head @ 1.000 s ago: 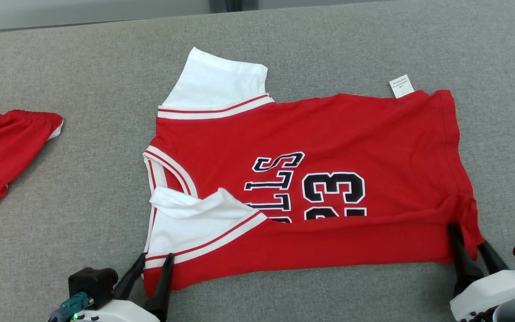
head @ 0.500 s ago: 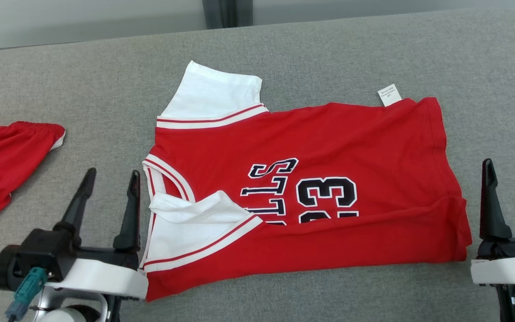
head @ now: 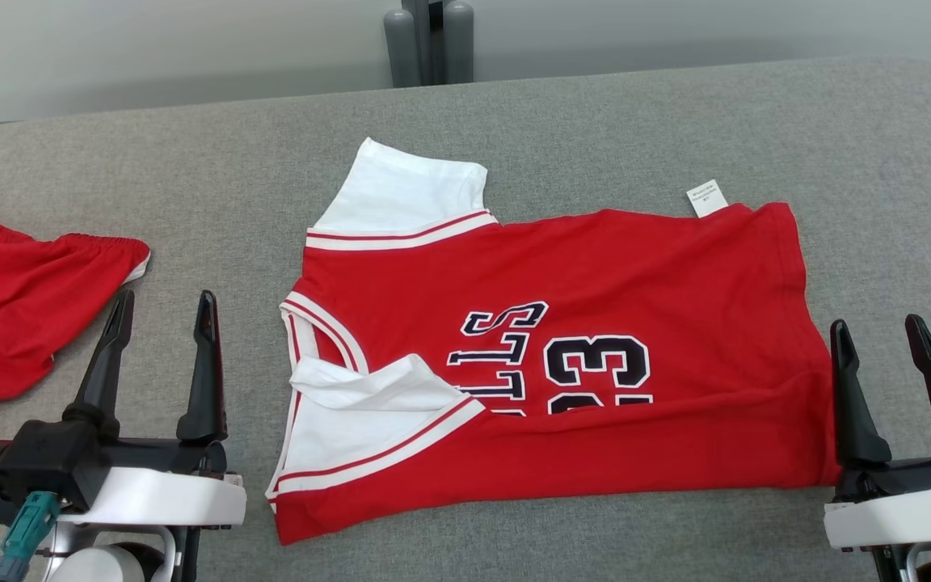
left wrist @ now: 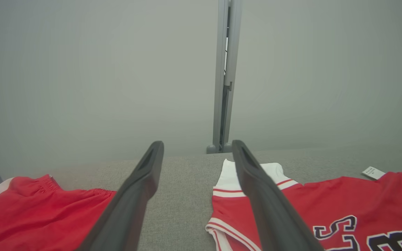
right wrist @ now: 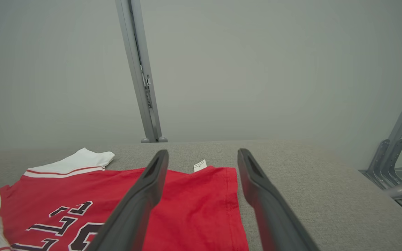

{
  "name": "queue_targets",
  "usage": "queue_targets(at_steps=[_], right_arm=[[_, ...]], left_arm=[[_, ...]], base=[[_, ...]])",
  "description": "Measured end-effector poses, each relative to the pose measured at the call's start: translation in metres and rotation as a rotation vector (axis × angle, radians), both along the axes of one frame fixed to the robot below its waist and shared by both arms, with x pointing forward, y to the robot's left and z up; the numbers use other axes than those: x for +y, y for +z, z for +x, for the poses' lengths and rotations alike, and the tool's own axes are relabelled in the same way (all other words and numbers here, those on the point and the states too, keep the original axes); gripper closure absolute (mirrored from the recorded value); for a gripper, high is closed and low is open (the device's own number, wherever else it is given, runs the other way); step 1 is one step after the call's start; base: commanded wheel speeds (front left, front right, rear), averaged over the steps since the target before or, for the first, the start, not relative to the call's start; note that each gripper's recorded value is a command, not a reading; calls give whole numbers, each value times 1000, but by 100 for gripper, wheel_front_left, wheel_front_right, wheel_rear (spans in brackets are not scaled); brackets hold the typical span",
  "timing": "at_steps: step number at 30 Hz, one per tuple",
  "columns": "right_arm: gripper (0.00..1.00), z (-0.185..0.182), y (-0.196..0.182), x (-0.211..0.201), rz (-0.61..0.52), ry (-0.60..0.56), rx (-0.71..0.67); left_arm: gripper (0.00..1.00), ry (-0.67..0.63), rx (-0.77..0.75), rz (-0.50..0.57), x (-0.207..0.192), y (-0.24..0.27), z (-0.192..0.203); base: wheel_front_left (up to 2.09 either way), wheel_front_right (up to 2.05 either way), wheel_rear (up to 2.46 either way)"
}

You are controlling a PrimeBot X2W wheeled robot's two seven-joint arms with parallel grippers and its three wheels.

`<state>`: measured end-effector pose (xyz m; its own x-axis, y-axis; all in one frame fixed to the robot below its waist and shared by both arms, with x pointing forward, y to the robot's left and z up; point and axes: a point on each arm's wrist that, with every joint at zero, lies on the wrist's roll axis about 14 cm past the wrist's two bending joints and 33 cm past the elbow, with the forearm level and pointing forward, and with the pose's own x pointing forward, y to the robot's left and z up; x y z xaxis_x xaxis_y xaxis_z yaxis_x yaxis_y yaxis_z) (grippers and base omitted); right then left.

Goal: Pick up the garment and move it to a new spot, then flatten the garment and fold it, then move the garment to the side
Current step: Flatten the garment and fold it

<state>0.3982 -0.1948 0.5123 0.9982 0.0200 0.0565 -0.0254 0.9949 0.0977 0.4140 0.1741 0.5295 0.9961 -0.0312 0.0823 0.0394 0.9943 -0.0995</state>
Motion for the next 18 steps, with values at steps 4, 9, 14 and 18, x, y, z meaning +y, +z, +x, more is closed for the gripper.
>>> queue_targets(at_steps=[4, 9, 14, 18], right_arm=[[0, -3, -2, 0, 1, 1, 9], [0, -4, -3, 2, 10, 7, 18], [0, -4, -5, 3, 16, 10, 28], [0, -3, -6, 3, 23, 8, 32]], left_arm=[[0, 0, 13, 9, 3, -5, -4], [0, 1, 22, 17, 4, -8, -6], [0, -9, 25, 19, 0, -8, -7], [0, -39, 44, 38, -7, -9, -3]], base=[[0, 0, 0], [0, 0, 0], [0, 0, 0], [0, 0, 0]])
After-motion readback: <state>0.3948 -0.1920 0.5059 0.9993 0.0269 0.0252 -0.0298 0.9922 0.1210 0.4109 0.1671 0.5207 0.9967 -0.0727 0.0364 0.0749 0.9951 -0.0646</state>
